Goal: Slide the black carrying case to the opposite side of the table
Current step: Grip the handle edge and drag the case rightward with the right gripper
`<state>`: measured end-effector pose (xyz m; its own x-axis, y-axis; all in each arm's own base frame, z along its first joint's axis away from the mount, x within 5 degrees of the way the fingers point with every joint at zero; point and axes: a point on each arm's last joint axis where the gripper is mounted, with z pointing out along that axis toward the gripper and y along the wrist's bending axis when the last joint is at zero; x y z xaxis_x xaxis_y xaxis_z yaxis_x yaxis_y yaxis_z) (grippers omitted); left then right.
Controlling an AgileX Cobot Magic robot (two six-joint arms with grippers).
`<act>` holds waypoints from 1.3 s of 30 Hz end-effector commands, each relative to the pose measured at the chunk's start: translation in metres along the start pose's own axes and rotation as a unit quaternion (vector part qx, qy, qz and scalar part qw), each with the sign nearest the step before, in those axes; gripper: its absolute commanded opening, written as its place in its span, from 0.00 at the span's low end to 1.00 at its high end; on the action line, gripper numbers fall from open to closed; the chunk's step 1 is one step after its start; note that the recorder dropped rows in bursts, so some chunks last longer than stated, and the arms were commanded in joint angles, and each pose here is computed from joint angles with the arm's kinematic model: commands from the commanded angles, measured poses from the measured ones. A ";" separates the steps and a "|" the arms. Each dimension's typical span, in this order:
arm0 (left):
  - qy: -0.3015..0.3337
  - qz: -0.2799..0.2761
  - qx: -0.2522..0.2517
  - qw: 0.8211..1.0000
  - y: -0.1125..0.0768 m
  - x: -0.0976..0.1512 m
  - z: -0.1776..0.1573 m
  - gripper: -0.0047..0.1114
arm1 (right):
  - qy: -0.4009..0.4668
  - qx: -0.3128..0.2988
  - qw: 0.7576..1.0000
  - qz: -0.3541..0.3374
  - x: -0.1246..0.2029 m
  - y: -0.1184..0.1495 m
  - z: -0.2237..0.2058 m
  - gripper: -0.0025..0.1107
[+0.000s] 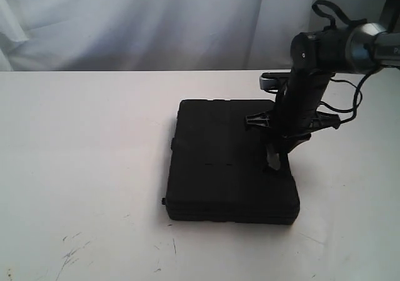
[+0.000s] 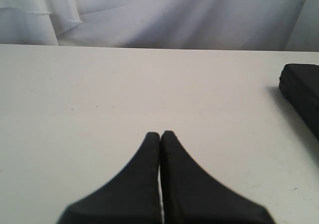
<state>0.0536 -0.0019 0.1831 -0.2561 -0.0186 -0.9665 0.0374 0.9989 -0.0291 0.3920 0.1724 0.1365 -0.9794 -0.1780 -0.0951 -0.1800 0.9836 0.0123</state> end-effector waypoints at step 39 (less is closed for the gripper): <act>-0.006 -0.001 0.000 1.000 0.000 0.000 0.000 0.04 | 0.052 0.106 0.992 0.042 0.001 -0.130 -0.012 0.02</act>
<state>0.0536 -0.0019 0.1832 -0.2556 -0.0186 -0.9666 0.0375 0.9989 -0.0291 0.4124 0.0560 0.1413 -0.9973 -0.0733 0.0106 -0.0740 0.9849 -0.1567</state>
